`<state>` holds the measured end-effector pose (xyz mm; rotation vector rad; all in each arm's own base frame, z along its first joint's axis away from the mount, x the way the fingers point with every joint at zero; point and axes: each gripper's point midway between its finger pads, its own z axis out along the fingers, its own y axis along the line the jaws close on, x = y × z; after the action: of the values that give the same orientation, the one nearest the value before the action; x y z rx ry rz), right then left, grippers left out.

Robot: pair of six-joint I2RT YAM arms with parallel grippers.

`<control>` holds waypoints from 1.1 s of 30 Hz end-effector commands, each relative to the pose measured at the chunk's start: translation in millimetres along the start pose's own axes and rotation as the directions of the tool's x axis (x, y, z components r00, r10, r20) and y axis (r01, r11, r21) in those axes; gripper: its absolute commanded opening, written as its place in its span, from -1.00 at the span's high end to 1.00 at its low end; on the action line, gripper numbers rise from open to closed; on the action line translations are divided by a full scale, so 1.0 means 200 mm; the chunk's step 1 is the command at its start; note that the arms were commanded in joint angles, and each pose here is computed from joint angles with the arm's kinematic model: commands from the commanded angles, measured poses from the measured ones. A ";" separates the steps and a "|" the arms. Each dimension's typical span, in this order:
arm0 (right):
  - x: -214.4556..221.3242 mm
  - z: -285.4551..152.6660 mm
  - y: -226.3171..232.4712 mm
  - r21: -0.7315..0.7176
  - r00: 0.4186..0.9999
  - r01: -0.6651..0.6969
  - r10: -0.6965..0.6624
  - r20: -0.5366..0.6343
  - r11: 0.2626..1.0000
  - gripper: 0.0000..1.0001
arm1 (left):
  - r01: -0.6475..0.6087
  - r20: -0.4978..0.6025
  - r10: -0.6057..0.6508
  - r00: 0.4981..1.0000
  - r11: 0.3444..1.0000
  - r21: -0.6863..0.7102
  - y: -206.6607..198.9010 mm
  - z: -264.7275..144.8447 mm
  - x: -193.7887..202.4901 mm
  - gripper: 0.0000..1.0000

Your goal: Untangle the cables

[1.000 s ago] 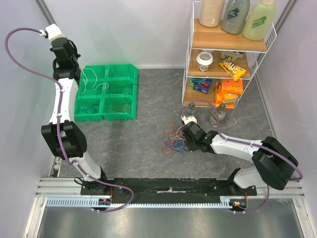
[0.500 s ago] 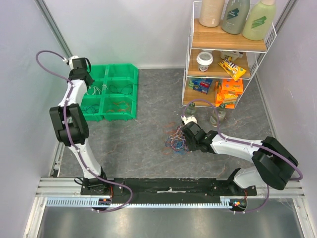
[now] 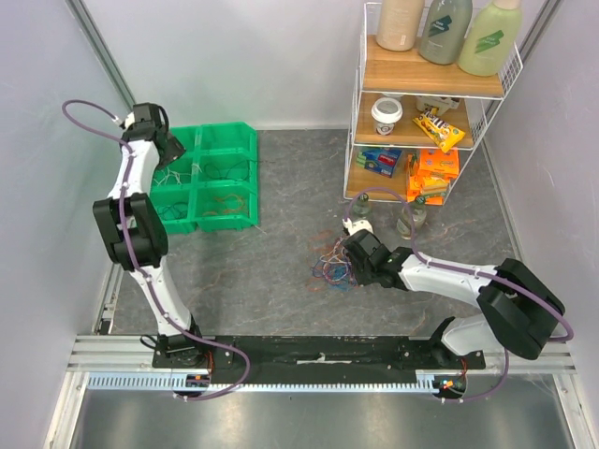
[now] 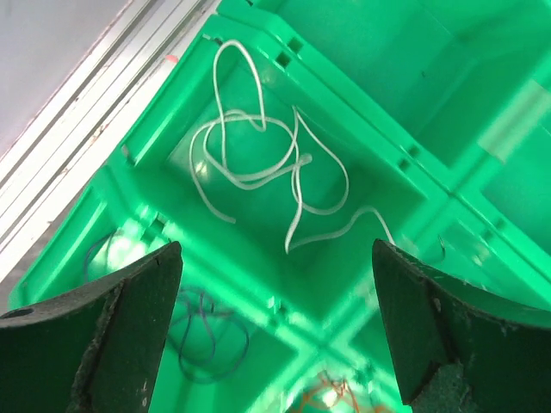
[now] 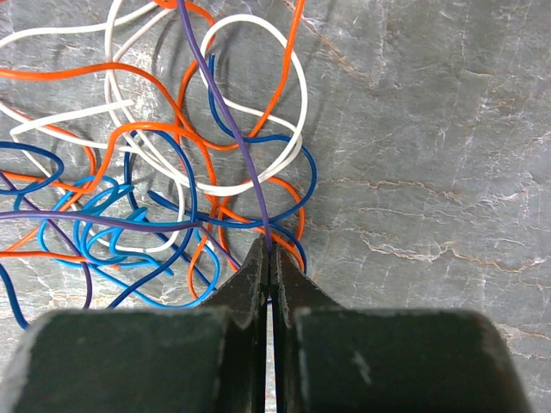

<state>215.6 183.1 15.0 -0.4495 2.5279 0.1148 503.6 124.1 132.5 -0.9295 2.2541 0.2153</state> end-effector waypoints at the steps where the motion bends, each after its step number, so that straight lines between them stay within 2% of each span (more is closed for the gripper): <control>1: 0.03 0.00 0.03 -0.048 1.000 0.018 -0.018 -0.008 0.999 1.00 | -0.022 0.100 0.012 0.995 0.995 0.099 -0.12 -0.51 -0.07 -0.93; 4: 0.01 0.01 0.07 -0.085 0.999 0.048 -0.049 -0.010 0.995 1.00 | -0.138 0.070 0.126 0.990 0.969 0.206 -0.25 -0.73 0.17 -0.80; 5: 0.01 0.01 0.09 -0.108 0.998 0.059 -0.061 -0.011 0.992 1.00 | -0.179 0.030 0.177 0.984 0.951 0.251 -0.27 -0.78 0.31 -0.74; 7: 0.01 0.02 0.12 -0.140 0.997 0.078 -0.080 -0.009 0.987 1.00 | -0.239 -0.013 0.264 0.964 0.892 0.384 -0.35 -0.93 0.53 -0.52; 8: 0.00 0.02 0.13 -0.148 0.997 0.077 -0.079 -0.005 0.986 1.00 | -0.258 -0.036 0.319 0.947 0.823 0.506 -0.42 -1.02 0.67 -0.39; 9: 0.00 0.02 0.13 -0.154 0.997 0.077 -0.078 -0.002 0.985 1.00 | -0.273 -0.039 0.380 0.924 0.727 0.630 -0.49 -1.13 0.82 -0.34; 10: 0.01 0.01 0.14 -0.162 0.997 0.075 -0.076 -0.001 0.984 1.00 | -0.284 -0.027 0.428 0.903 0.643 0.712 -0.53 -1.21 0.96 -0.34; 11: 0.01 0.01 0.14 -0.172 0.997 0.072 -0.072 0.005 0.982 0.99 | -0.293 -0.007 0.502 0.865 0.517 0.804 -0.58 -1.33 1.15 -0.38; 13: 0.00 0.00 0.15 -0.179 0.998 0.069 -0.066 0.020 0.981 0.99 | -0.256 0.039 0.581 0.813 0.297 0.920 -0.63 -1.52 1.42 -0.46; 15: -0.01 -0.01 0.14 -0.175 0.998 0.068 -0.064 0.029 0.982 0.99 | -0.221 0.063 0.645 0.761 0.166 0.961 -0.63 -1.62 1.63 -0.50; 20: -0.01 -0.02 0.14 -0.171 0.998 0.063 -0.058 0.034 0.983 0.97 | -0.177 0.051 0.745 0.665 0.091 0.980 -0.66 -1.64 1.91 -0.50; 23: -0.01 -0.02 0.13 -0.168 0.998 0.060 -0.056 0.030 0.984 0.97 | -0.197 0.075 0.779 0.622 0.063 0.978 -0.71 -1.62 2.02 -0.28; 24: -0.01 -0.02 0.13 -0.167 0.998 0.063 -0.059 0.031 0.984 0.97 | -0.205 0.073 0.793 0.605 0.067 0.976 -0.72 -1.60 2.05 -0.16; 27: -0.01 -0.02 0.13 -0.160 0.998 0.063 -0.059 0.031 0.985 0.97 | -0.238 0.058 0.813 0.579 0.101 0.966 -0.78 -1.52 2.09 0.06; 30: -0.02 -0.02 0.12 -0.153 0.998 0.064 -0.060 0.036 0.986 0.97 | -0.305 0.055 0.823 0.565 0.147 0.941 -0.80 -1.42 2.09 0.18; 33: -0.01 -0.02 0.12 -0.149 0.998 0.065 -0.061 0.032 0.987 0.97 | -0.336 0.062 0.834 0.548 0.152 0.929 -0.81 -1.39 2.09 0.41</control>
<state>206.4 206.3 15.4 -0.5822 2.5043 0.2938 231.7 -334.0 81.0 0.6389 2.5852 -1.0140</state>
